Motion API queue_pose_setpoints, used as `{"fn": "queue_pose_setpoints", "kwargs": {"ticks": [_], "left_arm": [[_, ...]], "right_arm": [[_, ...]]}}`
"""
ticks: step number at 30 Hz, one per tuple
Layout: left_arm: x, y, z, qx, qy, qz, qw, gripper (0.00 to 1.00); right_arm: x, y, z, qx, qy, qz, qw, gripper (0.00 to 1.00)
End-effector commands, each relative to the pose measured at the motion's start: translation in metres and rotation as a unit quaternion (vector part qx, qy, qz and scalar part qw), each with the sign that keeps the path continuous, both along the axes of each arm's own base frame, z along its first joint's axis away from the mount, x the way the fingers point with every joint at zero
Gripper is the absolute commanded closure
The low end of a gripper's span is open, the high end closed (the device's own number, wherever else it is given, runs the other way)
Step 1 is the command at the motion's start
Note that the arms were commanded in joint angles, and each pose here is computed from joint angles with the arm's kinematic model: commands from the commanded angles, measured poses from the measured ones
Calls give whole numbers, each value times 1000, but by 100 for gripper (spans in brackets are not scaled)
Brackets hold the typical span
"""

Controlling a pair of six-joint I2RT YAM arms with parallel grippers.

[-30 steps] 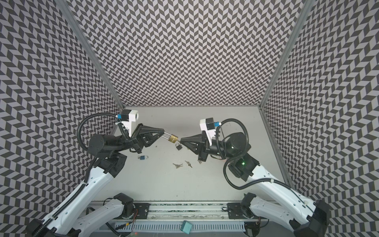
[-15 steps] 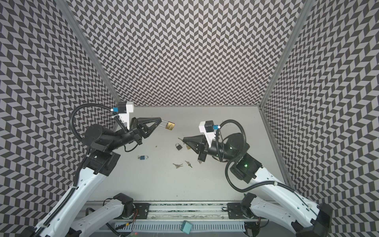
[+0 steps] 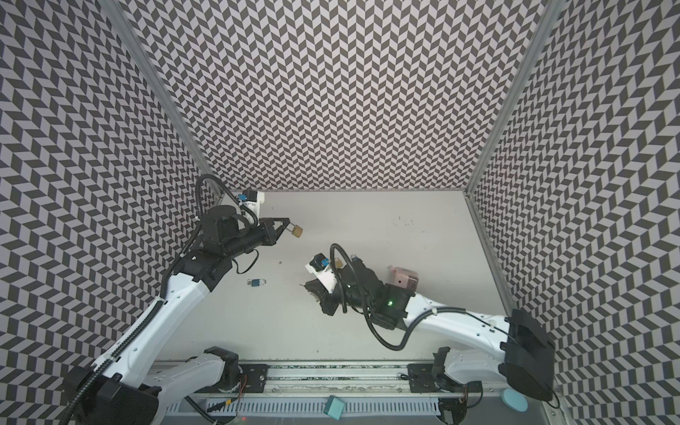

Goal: Lock with the key

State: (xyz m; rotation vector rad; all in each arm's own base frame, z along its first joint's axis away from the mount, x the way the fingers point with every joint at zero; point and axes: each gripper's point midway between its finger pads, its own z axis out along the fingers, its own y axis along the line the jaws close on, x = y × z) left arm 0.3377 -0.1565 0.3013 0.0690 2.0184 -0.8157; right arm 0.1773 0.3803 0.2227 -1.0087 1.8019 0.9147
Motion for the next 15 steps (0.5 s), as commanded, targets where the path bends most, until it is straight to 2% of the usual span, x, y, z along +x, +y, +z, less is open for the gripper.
{"fn": "queue_pose_setpoints", "kwargs": {"ticks": [1, 9, 15], "left_arm": [[1, 27, -2, 1, 2, 45, 999, 100], [-6, 73, -19, 6, 13, 102, 995, 100], [-13, 81, -21, 0, 11, 110, 994, 100]], "right_arm": [[6, 14, -7, 0, -11, -7, 1000, 100], [15, 51, -67, -59, 30, 7, 998, 100], [32, 72, -107, -86, 50, -13, 995, 100]]}}
